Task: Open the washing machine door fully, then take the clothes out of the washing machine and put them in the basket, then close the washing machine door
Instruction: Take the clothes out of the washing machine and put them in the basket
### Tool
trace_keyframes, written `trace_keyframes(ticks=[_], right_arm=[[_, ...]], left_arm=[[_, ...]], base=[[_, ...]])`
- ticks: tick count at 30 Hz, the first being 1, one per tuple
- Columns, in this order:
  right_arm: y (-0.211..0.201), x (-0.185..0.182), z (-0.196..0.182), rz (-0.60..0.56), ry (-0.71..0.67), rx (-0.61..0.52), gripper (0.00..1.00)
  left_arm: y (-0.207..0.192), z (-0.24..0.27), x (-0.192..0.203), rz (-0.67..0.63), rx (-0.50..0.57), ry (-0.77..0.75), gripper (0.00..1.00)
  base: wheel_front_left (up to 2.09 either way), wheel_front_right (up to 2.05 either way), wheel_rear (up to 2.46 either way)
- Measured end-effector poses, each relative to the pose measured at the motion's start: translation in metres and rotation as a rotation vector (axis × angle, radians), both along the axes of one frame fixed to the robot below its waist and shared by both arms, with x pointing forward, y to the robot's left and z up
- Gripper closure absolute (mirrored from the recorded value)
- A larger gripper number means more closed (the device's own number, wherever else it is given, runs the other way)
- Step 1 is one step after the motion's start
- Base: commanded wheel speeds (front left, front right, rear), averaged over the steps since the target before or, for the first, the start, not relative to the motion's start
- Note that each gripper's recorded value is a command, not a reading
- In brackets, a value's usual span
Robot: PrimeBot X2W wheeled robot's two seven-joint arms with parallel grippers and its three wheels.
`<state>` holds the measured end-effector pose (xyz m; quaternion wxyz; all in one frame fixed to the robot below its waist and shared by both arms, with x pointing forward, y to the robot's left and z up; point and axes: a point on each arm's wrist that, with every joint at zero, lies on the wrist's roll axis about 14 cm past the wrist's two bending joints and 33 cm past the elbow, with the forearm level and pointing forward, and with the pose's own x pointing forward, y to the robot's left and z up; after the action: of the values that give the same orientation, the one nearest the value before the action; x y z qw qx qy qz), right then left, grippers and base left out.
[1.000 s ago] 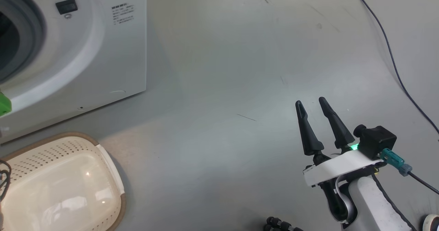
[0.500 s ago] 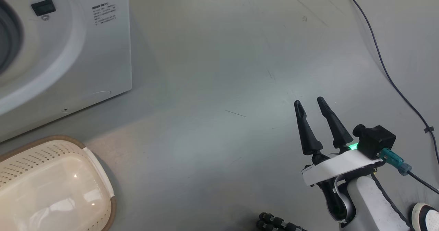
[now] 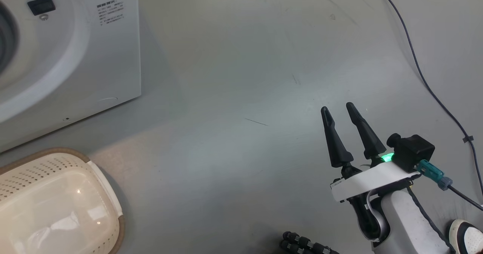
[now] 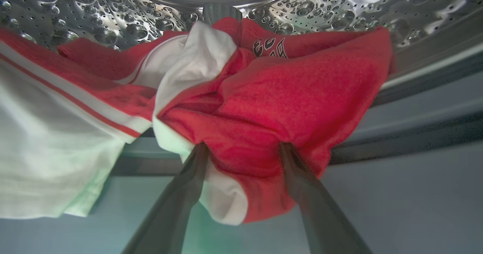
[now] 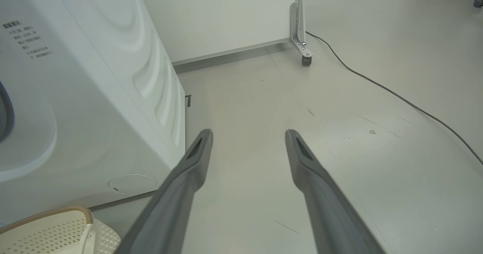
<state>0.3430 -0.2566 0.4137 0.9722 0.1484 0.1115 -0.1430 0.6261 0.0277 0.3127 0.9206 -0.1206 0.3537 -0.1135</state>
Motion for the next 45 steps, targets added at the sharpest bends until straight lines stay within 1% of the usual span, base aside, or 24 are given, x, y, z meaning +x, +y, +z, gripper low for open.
trace_keyframes(ticks=[2,3,4,5,11,17,26,31,34,38,45], right_arm=[[-0.001,0.0,0.0,-0.003,0.0,-0.001,0.0],[-0.001,0.0,0.0,-0.004,0.0,-0.001,0.0],[-0.002,0.0,0.0,-0.005,0.001,-0.002,0.0],[-0.002,0.0,0.0,-0.006,0.001,-0.003,0.0],[-0.003,0.0,0.001,-0.008,0.0,-0.009,0.0],[-0.006,0.003,0.006,-0.013,-0.021,-0.014,0.0],[-0.006,0.01,0.02,0.003,-0.073,-0.022,0.0],[-0.004,0.014,0.025,0.021,-0.095,-0.027,0.0],[-0.001,0.019,0.03,0.049,-0.113,-0.036,0.0],[0.002,0.022,0.034,0.072,-0.128,-0.041,0.0],[0.015,0.03,0.04,0.134,-0.158,-0.036,0.0]], left_arm=[[0.0,-0.001,0.001,0.0,0.003,0.004,0.0],[0.0,-0.001,0.001,0.001,0.004,0.007,0.31],[0.0,-0.001,0.002,0.002,0.004,0.009,0.69],[0.0,-0.001,0.003,0.003,0.003,0.012,1.0],[-0.007,0.006,0.009,0.007,-0.016,-0.003,1.0],[-0.01,0.013,0.008,0.021,-0.032,-0.039,1.0],[-0.021,0.05,0.003,0.014,-0.111,-0.158,1.0],[-0.025,0.06,-0.01,-0.009,-0.138,-0.194,1.0],[-0.024,0.069,-0.026,-0.023,-0.157,-0.229,1.0],[-0.018,0.079,-0.034,-0.022,-0.167,-0.266,1.0],[-0.003,0.099,-0.059,-0.015,-0.186,-0.349,1.0]], base=[[0.0,0.0,0.0],[0.0,0.0,0.0],[0.0,0.0,0.0],[0.0,0.0,0.0],[0.0,0.0,0.0],[0.0,0.0,0.0],[0.0,0.0,0.0],[0.0,0.0,0.0],[0.0,0.0,0.0],[0.0,0.0,0.0],[0.0,0.0,0.0]])
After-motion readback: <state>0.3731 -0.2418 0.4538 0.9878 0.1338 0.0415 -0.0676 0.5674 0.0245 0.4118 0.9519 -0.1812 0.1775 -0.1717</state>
